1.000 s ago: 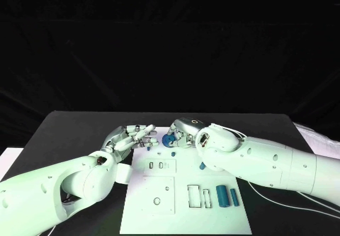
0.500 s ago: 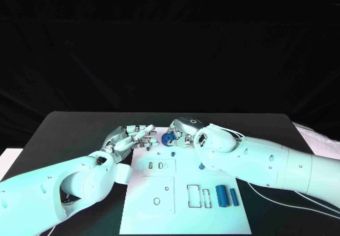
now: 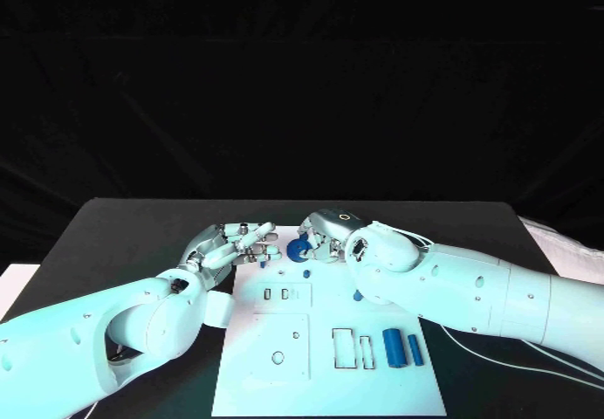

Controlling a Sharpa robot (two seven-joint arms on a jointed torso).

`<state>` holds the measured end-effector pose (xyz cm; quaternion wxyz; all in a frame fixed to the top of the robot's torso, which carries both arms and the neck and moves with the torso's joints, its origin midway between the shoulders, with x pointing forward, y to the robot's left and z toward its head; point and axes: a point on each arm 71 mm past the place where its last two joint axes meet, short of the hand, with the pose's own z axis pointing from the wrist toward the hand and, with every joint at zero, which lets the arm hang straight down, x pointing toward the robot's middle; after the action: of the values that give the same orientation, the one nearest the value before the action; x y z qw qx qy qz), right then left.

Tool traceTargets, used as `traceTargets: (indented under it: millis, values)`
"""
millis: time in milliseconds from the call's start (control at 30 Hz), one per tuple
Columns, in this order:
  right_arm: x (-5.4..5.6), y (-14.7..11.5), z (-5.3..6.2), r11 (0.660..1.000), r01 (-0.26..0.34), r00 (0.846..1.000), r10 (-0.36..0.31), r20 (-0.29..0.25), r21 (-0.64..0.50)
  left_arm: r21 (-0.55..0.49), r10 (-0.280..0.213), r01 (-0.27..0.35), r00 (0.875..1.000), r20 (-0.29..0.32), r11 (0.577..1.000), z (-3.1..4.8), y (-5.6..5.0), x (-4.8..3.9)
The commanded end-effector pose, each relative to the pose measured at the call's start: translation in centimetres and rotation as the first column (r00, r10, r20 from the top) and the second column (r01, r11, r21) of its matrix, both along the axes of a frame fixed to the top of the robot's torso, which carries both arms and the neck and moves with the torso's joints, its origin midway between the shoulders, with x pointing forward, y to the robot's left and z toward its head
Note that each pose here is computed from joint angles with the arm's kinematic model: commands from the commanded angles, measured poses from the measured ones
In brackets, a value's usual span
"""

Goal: Assemble the parts on the task board

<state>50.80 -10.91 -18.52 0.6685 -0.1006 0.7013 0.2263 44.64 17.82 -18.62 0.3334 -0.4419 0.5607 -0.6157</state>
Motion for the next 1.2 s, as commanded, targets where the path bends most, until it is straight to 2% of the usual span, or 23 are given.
traceTargets:
  millis: [33,300,500,733,967,1200]
  values:
    - [-0.1,0.1,0.0,1.000,0.002,1.000,-0.002,0.002,-0.007,-0.012,-0.020,0.020,1.000,0.002,1.000,0.12,-0.2,-0.07]
    - [-0.6,-1.4,0.6,0.996,0.002,1.000,-0.004,0.022,0.085,-0.011,-0.021,0.021,1.000,0.001,1.000,0.08,-0.2,-0.03]
    - [-1.6,-5.6,2.0,0.971,-0.026,0.999,0.032,-0.020,0.237,-0.008,-0.014,0.014,1.000,0.001,1.000,0.06,0.2,0.01]
    - [-2.1,-10.7,3.0,0.942,-0.046,0.995,0.072,-0.067,0.333,-0.009,-0.016,0.016,1.000,0.001,1.000,0.05,0.3,0.01]
    - [-1.7,-16.0,2.4,0.946,-0.004,0.995,0.035,-0.090,0.323,-0.012,-0.022,0.022,1.000,-0.001,1.000,-0.08,0.2,0.10]
    - [-1.3,-19.2,1.0,0.954,0.044,0.994,-0.011,-0.112,0.297,-0.012,-0.021,0.021,1.000,-0.002,1.000,-0.22,0.2,0.21]
